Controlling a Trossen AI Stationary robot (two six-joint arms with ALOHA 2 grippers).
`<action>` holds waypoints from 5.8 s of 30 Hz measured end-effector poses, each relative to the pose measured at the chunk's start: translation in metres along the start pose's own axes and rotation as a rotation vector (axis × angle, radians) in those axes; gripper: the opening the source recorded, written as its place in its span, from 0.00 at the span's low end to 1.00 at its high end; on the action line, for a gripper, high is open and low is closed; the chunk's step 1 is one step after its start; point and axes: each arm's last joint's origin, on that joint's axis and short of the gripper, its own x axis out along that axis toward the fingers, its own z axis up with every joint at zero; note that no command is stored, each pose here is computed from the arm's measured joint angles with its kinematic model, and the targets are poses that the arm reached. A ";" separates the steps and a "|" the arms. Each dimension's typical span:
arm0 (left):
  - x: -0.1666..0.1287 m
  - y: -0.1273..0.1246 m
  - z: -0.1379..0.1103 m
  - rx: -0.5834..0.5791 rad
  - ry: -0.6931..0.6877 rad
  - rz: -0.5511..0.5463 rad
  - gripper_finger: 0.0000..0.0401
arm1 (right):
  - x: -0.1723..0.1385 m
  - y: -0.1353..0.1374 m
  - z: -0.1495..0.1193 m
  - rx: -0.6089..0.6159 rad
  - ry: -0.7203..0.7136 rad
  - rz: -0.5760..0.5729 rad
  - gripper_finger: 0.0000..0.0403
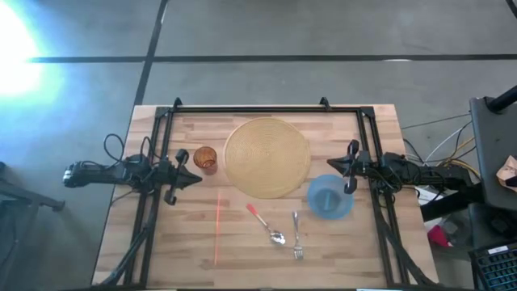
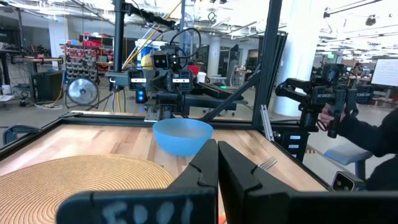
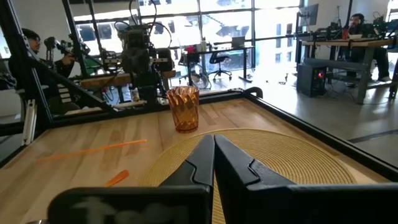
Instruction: Pick & Place Utensil
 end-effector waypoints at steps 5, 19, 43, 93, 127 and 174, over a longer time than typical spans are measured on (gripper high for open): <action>0.000 0.000 0.000 0.003 0.000 0.000 0.01 | 0.000 0.000 0.000 -0.001 -0.001 0.000 0.02; 0.000 0.000 0.000 0.090 -0.001 0.001 0.01 | 0.000 0.001 0.007 -0.009 -0.071 0.006 0.02; 0.000 0.000 0.005 0.103 -0.051 0.003 0.01 | -0.004 -0.003 0.025 0.118 -0.141 -0.159 0.34; -0.001 -0.001 0.016 0.093 -0.169 -0.004 0.01 | 0.035 0.024 0.134 0.269 1.088 -0.404 0.48; -0.002 -0.002 0.021 0.147 -0.188 -0.001 0.01 | 0.077 0.024 0.045 0.191 1.514 -0.472 0.48; -0.002 -0.002 0.022 0.185 -0.193 0.003 0.01 | 0.075 0.019 0.005 0.220 1.579 -0.491 0.04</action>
